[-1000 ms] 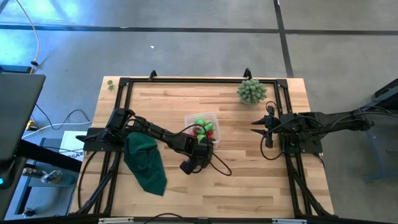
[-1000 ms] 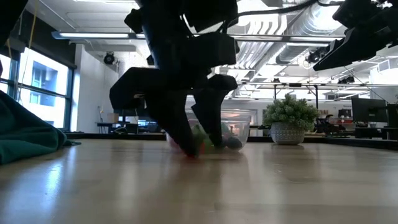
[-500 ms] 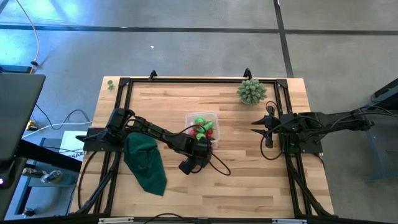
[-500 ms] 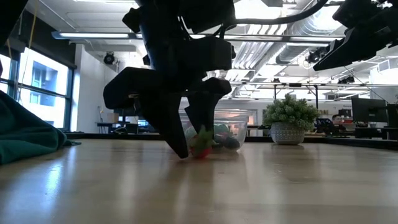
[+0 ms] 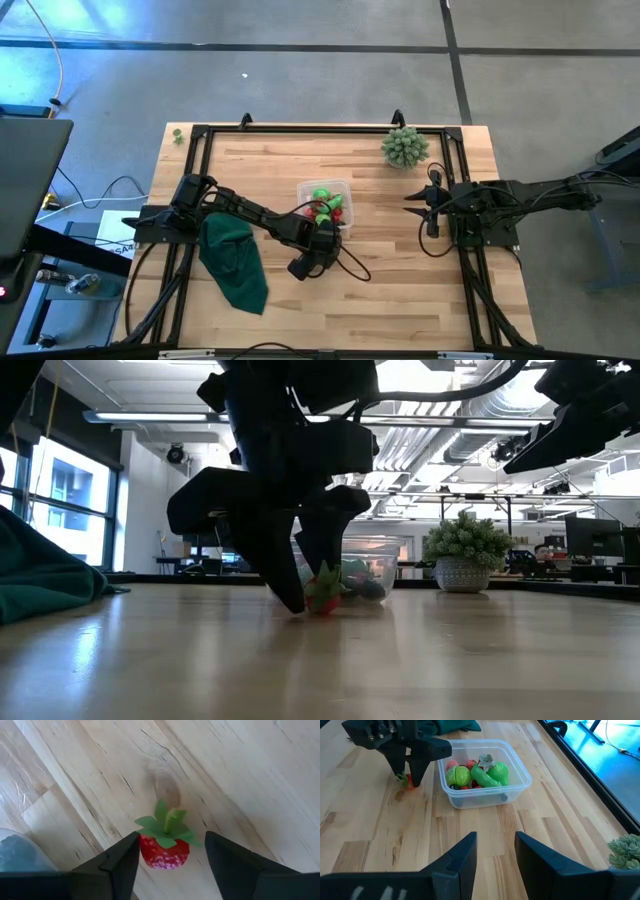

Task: Pick and placing Produce into tupperware
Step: Put the strawberry into the transparent bin

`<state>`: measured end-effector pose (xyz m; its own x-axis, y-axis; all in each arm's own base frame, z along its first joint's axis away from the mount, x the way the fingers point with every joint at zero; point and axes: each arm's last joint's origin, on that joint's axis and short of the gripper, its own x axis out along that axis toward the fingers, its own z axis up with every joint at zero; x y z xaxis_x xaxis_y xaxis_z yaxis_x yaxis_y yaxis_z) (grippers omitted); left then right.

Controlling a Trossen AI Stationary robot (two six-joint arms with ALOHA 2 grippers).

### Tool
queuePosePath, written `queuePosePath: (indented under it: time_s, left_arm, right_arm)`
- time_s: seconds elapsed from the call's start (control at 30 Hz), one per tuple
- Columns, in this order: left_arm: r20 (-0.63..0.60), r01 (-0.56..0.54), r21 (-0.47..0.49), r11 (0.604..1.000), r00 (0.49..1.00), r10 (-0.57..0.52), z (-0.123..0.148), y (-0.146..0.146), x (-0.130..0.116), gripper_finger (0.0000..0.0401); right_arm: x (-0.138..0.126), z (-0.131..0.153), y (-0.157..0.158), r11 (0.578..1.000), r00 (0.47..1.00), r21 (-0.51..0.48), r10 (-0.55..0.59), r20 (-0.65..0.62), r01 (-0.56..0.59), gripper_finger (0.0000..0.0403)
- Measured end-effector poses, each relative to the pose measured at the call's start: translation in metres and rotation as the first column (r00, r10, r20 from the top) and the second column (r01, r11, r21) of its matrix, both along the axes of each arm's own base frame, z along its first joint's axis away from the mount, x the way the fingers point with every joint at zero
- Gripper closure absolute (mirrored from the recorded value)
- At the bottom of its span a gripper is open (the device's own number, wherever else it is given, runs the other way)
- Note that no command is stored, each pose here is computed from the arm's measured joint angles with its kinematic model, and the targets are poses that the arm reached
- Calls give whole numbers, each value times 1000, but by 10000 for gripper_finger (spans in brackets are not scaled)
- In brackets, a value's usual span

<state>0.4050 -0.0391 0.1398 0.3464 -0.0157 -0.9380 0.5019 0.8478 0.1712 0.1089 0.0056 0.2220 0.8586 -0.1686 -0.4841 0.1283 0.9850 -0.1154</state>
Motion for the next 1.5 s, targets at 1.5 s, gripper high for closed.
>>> queuePosePath:
  time_s: [1.5]
  left_arm:
    - [371, -191, 134, 973, 920, 129, 155, 24, 19, 254]
  right_arm:
    - [0, 0, 0, 1000, 1000, 0, 0, 0, 0, 279]
